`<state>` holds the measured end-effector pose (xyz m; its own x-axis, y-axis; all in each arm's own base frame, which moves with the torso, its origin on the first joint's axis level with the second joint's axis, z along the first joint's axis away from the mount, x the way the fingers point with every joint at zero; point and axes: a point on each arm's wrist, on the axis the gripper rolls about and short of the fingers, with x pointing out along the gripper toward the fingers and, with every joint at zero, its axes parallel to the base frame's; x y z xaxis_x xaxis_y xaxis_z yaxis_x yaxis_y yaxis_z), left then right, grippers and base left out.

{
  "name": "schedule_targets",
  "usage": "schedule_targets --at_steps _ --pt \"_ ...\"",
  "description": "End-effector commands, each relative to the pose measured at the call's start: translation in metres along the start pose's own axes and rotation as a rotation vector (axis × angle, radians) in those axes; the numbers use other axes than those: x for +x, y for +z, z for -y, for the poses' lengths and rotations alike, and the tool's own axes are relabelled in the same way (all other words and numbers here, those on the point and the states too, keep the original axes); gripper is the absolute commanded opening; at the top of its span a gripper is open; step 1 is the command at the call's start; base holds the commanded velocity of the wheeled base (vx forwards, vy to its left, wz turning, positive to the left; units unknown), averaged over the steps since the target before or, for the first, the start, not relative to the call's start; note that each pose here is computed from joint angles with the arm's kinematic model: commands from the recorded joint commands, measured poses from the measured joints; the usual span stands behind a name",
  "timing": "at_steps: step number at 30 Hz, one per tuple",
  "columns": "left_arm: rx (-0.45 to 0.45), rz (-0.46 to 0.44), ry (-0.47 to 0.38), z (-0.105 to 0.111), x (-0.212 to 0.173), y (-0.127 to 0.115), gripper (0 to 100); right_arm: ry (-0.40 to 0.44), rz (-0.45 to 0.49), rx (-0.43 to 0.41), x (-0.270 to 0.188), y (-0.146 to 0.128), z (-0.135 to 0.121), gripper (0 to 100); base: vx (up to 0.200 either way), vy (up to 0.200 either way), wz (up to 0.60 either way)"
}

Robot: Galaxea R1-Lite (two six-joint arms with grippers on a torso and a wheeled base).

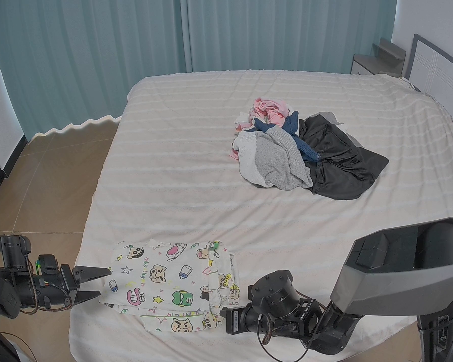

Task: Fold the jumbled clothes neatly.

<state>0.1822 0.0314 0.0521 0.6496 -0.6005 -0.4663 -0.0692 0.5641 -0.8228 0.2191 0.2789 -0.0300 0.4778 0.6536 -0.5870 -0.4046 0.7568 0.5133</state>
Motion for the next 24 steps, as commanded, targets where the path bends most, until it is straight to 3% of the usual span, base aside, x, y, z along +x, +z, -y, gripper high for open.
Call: schedule_targets --at_steps 1,11,12,24 --pt "-0.001 0.000 0.001 0.000 0.000 0.000 100 0.001 0.012 0.007 -0.003 0.004 0.002 0 0.000 0.000 0.00" --pt "-0.001 0.000 0.001 0.000 0.000 0.000 100 0.021 0.037 0.010 0.009 0.012 -0.003 0 0.000 0.000 0.00" --pt "-0.001 0.000 0.001 0.000 0.000 0.000 100 0.022 0.038 0.010 0.010 0.012 -0.003 100 0.000 0.000 0.00" --pt "-0.003 -0.001 0.001 -0.001 0.000 0.000 100 0.066 0.076 0.002 0.033 0.017 -0.013 100 0.000 0.000 0.00"
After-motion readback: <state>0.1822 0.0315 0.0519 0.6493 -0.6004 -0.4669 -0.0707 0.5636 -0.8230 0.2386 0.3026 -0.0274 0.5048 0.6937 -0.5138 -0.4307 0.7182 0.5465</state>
